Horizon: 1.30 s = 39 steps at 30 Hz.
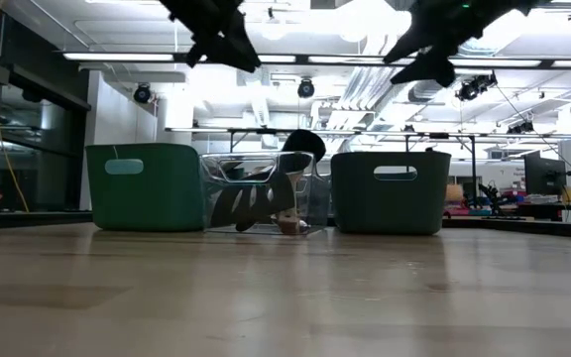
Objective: Pick & Place Kitchen Items
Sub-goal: Return to Home Position
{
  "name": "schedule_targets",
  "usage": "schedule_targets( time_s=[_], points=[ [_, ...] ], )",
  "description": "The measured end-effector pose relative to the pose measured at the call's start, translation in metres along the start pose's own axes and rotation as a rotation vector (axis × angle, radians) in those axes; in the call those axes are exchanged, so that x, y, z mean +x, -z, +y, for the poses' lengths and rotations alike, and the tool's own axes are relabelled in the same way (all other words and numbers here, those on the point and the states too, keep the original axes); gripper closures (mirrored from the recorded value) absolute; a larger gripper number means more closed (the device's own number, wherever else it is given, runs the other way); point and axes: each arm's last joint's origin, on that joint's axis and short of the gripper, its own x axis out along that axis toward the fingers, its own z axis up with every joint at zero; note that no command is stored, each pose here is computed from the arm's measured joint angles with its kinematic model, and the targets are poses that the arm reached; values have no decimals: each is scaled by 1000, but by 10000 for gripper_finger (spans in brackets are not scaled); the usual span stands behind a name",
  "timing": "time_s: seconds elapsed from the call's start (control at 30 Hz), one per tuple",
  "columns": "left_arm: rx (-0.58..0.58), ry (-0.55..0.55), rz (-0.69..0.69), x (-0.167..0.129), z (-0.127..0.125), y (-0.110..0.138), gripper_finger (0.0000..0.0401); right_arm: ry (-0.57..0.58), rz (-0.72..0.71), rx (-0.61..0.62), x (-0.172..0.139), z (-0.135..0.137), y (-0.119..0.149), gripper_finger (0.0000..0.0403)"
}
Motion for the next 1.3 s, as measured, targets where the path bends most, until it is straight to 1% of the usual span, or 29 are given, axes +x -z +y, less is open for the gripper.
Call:
schedule_targets(
  time_s=[0.07, 0.17, 0.27, 0.33, 0.43, 0.5, 0.63, 0.77, 0.87, 1.0, 1.1, 1.13, 1.3],
  points=[
    [-27, 50, -52, -6, -1, 17, 311, -50, -50, 27, -6, 2, 14, 153],
    [-110, 129, -137, -17, 5, 48, 311, -111, -132, 61, -14, 5, 31, 153],
    [-210, 182, -238, -32, 18, 78, 311, -177, -233, 95, -20, 7, 43, 153],
    [-257, 216, -324, -43, 27, 95, 311, -226, -304, 114, -21, 7, 51, 153],
    [-298, 258, -440, -61, 40, 116, 311, -282, -374, 142, -20, 5, 64, 153],
    [-319, 278, -485, -71, 47, 129, 311, -311, -401, 164, -18, 4, 72, 153],
    [-352, 303, -537, -82, 55, 145, 311, -333, -432, 218, -11, 4, 87, 153],
    [-369, 298, -557, -84, 60, 158, 311, -336, -498, 262, -5, 8, 103, 153],
    [-387, 301, -553, -80, 62, 169, 311, -320, -507, 294, -2, 10, 117, 153],
    [-415, 318, -574, -74, 65, 184, 311, -292, -511, 315, 0, 10, 127, 153],
    [-437, 337, -611, -72, 67, 194, 311, -315, -552, 336, 0, 8, 132, 153],
    [-442, 347, -634, -73, 68, 195, 311, -325, -563, 341, -1, 7, 134, 153],
    [-407, 329, -635, -74, 68, 195, 311, -365, -618, 345, -3, 2, 145, 153]
  ],
)
